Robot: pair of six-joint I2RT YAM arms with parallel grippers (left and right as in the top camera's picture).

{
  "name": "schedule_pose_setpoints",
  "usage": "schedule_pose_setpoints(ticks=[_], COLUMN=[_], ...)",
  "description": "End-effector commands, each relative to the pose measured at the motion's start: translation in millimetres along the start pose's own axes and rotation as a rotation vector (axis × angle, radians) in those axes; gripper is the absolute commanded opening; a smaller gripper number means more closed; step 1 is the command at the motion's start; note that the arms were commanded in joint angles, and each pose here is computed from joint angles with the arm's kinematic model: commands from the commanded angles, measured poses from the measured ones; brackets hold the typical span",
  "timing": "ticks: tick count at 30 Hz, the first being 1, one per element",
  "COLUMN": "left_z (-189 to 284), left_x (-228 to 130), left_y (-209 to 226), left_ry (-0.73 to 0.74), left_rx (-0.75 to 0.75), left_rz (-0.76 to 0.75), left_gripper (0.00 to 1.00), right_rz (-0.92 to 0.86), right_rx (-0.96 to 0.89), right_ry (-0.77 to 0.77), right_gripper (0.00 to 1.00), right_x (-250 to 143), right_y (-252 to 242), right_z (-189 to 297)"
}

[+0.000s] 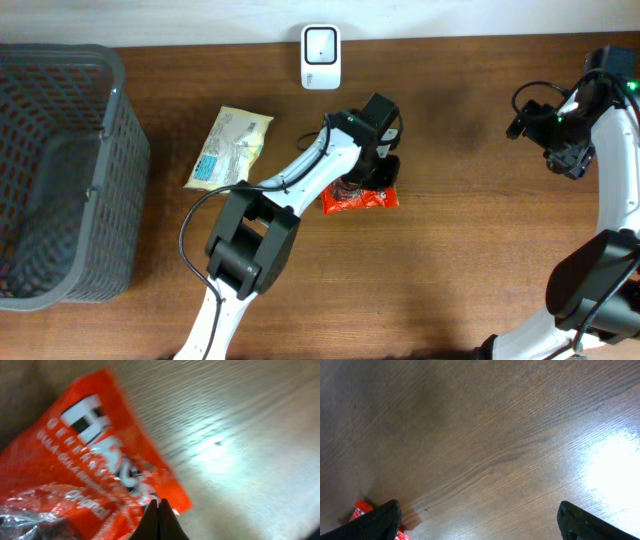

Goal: Scan the item barcode

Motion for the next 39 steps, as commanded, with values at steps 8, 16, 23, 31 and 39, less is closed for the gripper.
schedule_pose_setpoints(ticks=[8, 16, 23, 31, 39], left_z=[88, 18, 77, 65, 19], left_x=[-24, -15, 33, 8, -2], left_y=[99, 112, 144, 140, 120], left_ry=[0.182, 0.070, -0.129, -0.009, 0.009], left_rx=[0.246, 0.123, 0.247, 0.190, 0.085], left_rz=[0.173, 0.143, 0.224, 0.253, 0.095], left_gripper=[0.99, 0.45, 0.32, 0.99, 0.34], right_rz=[0.001, 0.001, 0.001, 0.001, 0.001], right_rx=[-0.004, -0.004, -0.004, -0.004, -0.004], right_ry=[-0.015, -0.015, -0.015, -0.015, -0.015], right_gripper=[0.99, 0.98, 0.99, 0.99, 0.99], right_x=[2, 2, 2, 2, 2], right_y=[-1, -1, -1, -1, -1], right_z=[4, 4, 4, 4, 4])
Point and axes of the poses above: each gripper's point midway between its finger pads, its own z axis back along the fingers, its own y axis along the line the jaws close on, x = y × z, the point moved 4 cm from there along z, back along the fingers, and after that the axes turned 5 degrees about -z, right-handed, at the moved point
